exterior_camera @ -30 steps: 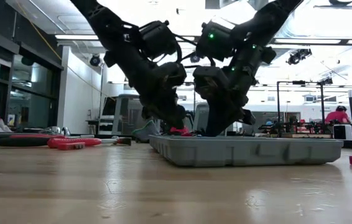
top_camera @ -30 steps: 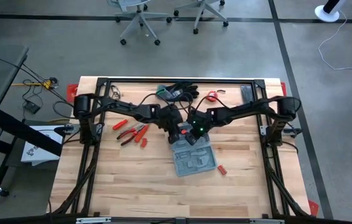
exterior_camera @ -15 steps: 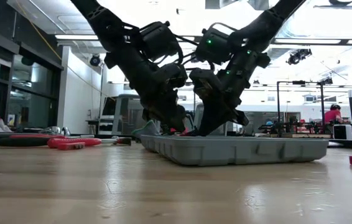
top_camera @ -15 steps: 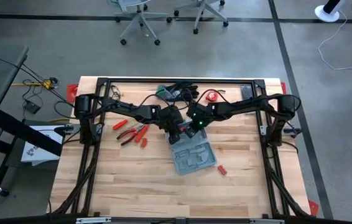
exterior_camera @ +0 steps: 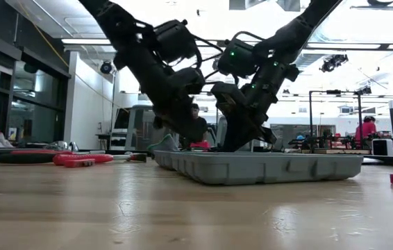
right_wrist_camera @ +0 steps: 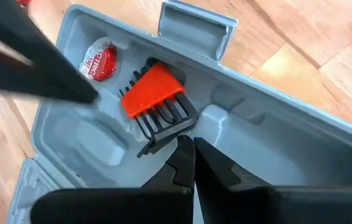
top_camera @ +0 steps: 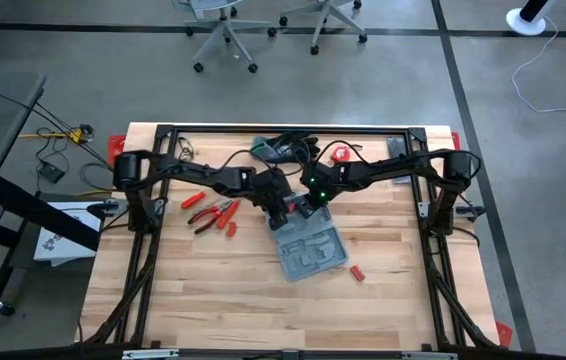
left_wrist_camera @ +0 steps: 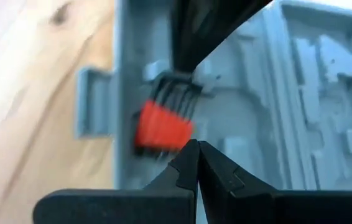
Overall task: Prefit tool cases
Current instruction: Put the set of hex keys into the tool case
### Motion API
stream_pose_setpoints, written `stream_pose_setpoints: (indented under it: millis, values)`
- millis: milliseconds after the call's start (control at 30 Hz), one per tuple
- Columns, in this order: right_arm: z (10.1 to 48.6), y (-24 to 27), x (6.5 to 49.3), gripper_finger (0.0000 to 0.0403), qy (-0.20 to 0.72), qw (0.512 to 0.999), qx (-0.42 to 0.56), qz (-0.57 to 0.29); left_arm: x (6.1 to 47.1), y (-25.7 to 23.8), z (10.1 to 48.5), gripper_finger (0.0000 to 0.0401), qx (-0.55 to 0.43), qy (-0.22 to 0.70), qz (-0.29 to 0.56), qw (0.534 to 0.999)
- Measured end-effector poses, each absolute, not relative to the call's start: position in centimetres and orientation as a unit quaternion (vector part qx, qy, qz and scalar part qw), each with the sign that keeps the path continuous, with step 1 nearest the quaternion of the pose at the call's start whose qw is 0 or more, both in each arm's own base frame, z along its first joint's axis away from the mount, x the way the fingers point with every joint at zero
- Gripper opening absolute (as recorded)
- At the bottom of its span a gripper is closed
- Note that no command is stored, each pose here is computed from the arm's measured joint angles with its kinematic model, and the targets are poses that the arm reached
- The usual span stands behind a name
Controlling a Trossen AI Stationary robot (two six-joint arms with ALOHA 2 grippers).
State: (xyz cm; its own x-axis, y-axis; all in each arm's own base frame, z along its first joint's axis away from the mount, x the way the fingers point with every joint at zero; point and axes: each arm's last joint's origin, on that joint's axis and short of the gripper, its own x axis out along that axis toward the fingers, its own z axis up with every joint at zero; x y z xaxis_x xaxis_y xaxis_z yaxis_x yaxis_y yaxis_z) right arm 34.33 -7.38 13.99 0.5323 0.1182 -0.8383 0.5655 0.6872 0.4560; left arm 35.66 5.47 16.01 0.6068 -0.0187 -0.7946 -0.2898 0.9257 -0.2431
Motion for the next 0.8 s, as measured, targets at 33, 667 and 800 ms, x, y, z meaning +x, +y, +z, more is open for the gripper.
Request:
stream_pose_setpoints:
  millis: [33,667,800]
  values:
    - [14.0,-7.4,34.3,0.0,0.462,0.793,0.371,-0.142,35.2,5.5,16.4,0.0,-0.176,0.444,0.085,0.874]
    - [14.1,-7.5,34.5,0.0,0.453,0.793,0.385,-0.133,30.8,1.7,15.1,0.0,-0.241,0.5,0.123,0.823]
    - [14.1,-7.5,34.5,0.0,0.453,0.792,0.386,-0.132,31.5,2.0,15.2,0.0,-0.251,0.472,0.133,0.835]
